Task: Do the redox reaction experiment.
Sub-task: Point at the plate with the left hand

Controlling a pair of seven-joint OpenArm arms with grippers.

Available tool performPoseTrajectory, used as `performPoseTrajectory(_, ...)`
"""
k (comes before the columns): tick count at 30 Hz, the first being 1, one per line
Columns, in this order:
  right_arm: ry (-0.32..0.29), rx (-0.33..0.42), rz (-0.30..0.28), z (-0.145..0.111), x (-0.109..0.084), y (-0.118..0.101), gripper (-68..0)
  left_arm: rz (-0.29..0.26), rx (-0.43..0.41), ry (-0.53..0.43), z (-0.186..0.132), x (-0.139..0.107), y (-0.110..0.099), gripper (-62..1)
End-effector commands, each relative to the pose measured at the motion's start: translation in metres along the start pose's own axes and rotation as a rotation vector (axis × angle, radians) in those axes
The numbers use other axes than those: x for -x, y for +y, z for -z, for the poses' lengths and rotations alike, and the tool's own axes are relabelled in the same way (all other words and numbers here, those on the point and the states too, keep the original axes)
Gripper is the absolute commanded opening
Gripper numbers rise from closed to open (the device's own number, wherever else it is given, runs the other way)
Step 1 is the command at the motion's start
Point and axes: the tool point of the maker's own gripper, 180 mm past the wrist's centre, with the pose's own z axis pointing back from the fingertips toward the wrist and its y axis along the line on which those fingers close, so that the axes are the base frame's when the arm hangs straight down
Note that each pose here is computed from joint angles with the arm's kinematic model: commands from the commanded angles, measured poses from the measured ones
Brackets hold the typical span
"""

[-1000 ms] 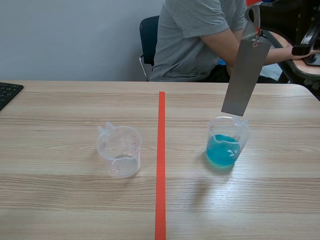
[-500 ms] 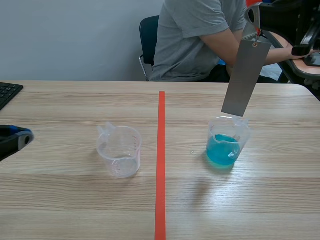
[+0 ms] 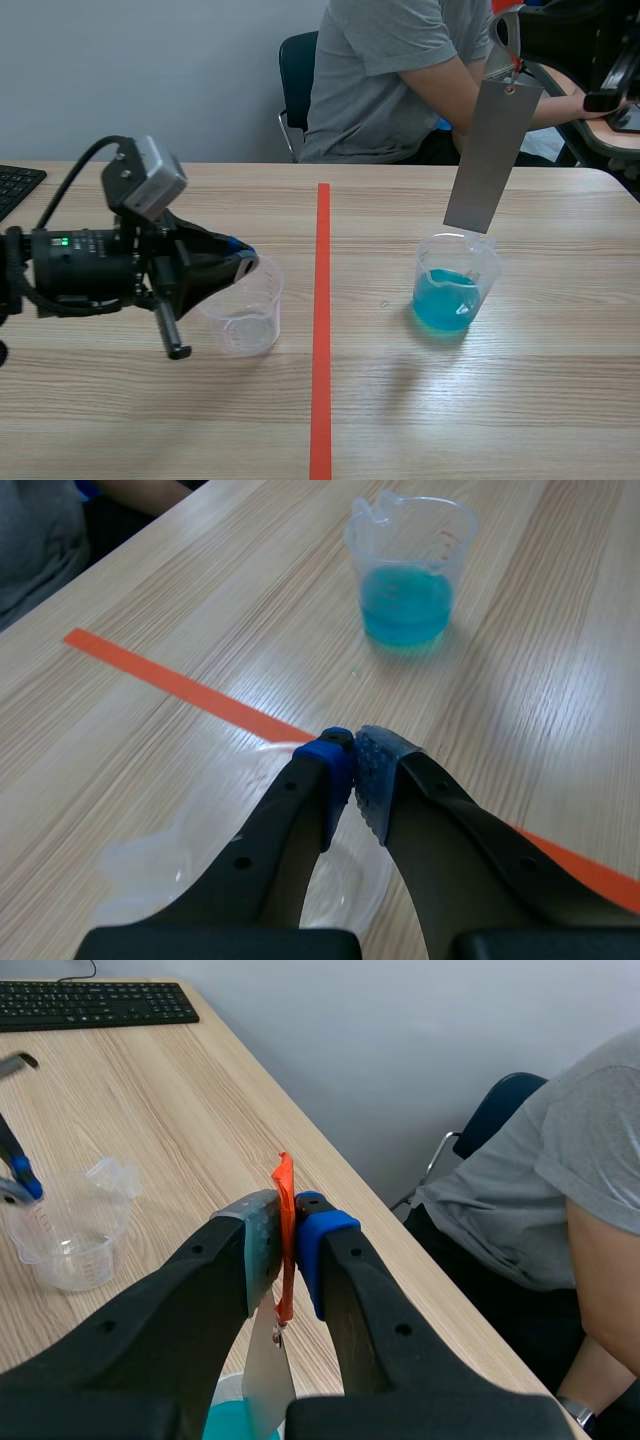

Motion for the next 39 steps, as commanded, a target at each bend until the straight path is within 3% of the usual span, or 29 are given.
performPoseTrajectory(1,-0.026,0.009,-0.023,-0.001,-0.011,-0.005,-66.0,-0.007,-0.019,-0.035,0.010,-0.008,0.006,-56.5)
performPoseTrajectory(17,-0.026,0.009,-0.023,-0.001,-0.011,-0.005,-66.0,-0.046,-0.004,-0.074,0.108,-0.024,0.001,-56.5)
performPoseTrajectory(39,-0.025,0.009,-0.023,-0.001,-0.011,-0.005,-66.0,-0.094,0.019,-0.151,0.154,-0.059,-0.018,-56.5)
